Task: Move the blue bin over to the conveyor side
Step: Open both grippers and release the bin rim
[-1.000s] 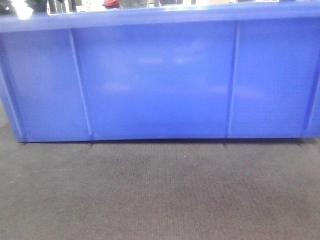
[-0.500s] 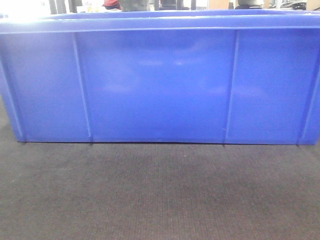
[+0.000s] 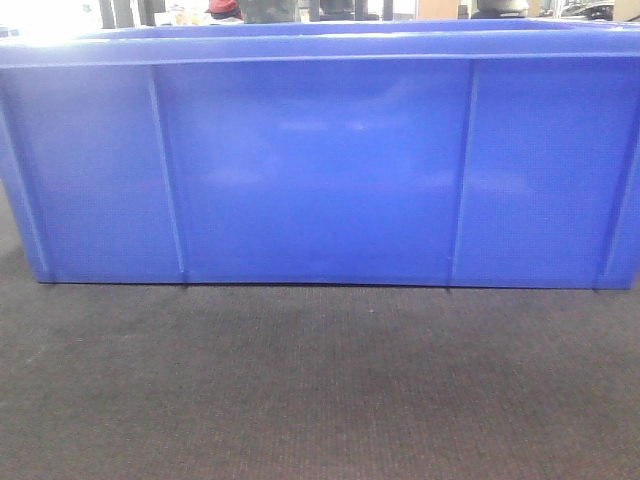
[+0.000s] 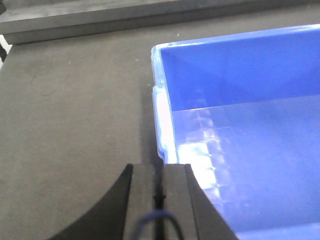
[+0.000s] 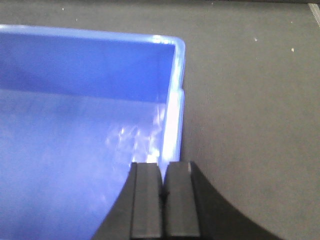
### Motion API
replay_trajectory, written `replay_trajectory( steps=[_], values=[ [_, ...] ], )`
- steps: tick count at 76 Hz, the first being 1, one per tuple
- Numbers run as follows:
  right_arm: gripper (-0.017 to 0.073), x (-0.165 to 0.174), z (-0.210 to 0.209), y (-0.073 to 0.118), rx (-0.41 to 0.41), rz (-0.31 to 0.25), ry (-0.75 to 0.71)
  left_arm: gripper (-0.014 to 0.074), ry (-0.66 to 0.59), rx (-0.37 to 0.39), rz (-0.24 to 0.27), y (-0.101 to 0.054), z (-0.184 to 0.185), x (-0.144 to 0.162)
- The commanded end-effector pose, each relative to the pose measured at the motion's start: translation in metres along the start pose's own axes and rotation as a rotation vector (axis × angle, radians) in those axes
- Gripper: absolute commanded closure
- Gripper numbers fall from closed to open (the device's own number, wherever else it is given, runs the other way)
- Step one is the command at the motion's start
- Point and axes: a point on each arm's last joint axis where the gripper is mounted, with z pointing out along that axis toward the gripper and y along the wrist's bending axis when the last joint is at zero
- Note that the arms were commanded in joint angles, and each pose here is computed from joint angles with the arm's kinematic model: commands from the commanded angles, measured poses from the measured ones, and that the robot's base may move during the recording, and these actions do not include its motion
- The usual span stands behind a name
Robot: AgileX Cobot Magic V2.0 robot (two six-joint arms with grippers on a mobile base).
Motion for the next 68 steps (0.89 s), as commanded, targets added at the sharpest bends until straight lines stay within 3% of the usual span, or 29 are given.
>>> replay_trajectory(
  steps=[1,6,26,42,68],
  values=[
    [0.0648,0.017,-0.008,-0.003,0.001,-0.013,-0.073,0.0611,-0.069,0.017,-0.042,0.0,-0.012,0.019],
    [0.0648,0.039,-0.006,-0.004,-0.004,-0.016,-0.099,0.0611,-0.092,0.03,-0.066,0.0,-0.02,0.04],
    [0.0648,0.132,-0.005,-0.01,-0.027,-0.024,-0.204,0.0611,-0.123,0.044,-0.062,0.001,-0.046,0.114],
    [0.0648,0.195,-0.013,-0.015,-0.038,-0.024,-0.291,0.0611,-0.192,0.044,-0.07,0.004,-0.067,0.152],
    [0.0648,0.227,-0.054,-0.019,-0.055,-0.014,-0.547,0.0611,-0.275,0.042,-0.08,0.007,-0.083,0.169]
  ],
)
